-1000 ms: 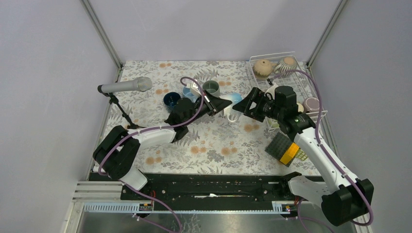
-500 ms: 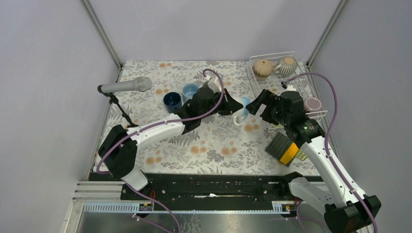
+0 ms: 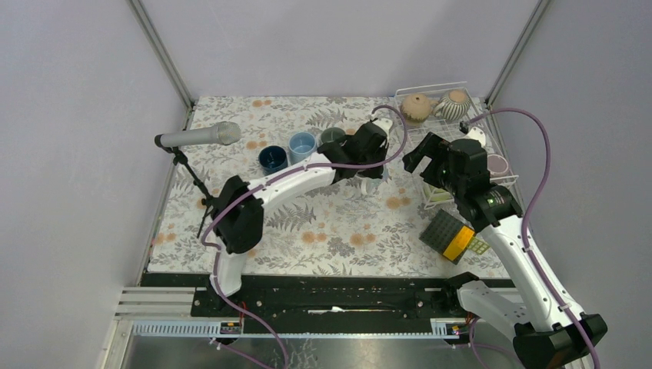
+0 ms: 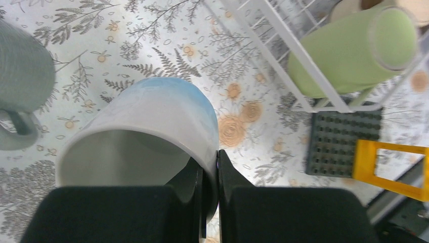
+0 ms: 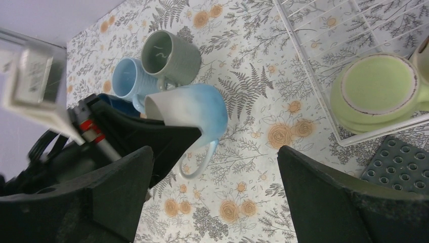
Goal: Unload the cups from the dish rack
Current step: Place the cup at the center of the board.
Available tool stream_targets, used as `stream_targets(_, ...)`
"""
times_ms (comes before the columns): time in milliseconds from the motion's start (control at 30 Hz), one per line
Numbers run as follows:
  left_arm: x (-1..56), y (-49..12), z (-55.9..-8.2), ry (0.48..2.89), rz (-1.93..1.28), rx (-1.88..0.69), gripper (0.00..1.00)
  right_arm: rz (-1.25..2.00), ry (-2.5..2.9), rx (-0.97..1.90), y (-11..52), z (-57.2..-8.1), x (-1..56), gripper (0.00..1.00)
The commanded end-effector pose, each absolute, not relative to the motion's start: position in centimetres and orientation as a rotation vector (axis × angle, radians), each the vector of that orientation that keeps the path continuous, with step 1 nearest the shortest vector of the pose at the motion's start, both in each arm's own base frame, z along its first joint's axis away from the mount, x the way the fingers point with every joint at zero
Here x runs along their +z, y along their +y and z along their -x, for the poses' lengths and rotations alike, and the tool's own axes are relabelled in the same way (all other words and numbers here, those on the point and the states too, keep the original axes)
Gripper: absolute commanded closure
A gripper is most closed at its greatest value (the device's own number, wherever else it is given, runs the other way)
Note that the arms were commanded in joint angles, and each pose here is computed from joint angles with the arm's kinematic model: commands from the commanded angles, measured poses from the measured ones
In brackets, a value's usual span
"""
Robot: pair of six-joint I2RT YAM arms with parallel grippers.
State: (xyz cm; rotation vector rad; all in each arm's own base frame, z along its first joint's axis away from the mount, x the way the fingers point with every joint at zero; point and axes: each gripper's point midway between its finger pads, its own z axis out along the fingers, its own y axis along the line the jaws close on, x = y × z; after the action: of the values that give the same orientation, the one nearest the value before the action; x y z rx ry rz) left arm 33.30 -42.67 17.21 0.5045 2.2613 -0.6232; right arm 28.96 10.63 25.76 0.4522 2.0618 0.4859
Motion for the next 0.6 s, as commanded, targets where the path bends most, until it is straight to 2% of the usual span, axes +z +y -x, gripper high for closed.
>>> stream_targets(0, 19.7, -43.0, -36.2, 2.178, -0.566, -0.489, 1.0, -0.447, 1.983, 0.464, 9.9, -29.1, 28.3, 0.0)
stream_targets(167, 18.2, -43.1, -39.2, 2.186, -0.587, -0.366, 1.0, -0.437, 1.95, 0.488, 9.7, -28.3, 29.3, 0.0)
stream_targets(567, 15.8, -42.4, -44.0, 2.222, -0.601, -0.351, 1.0, -0.446, 1.885, 0.504, 8.7, -26.4, 30.6, 0.0)
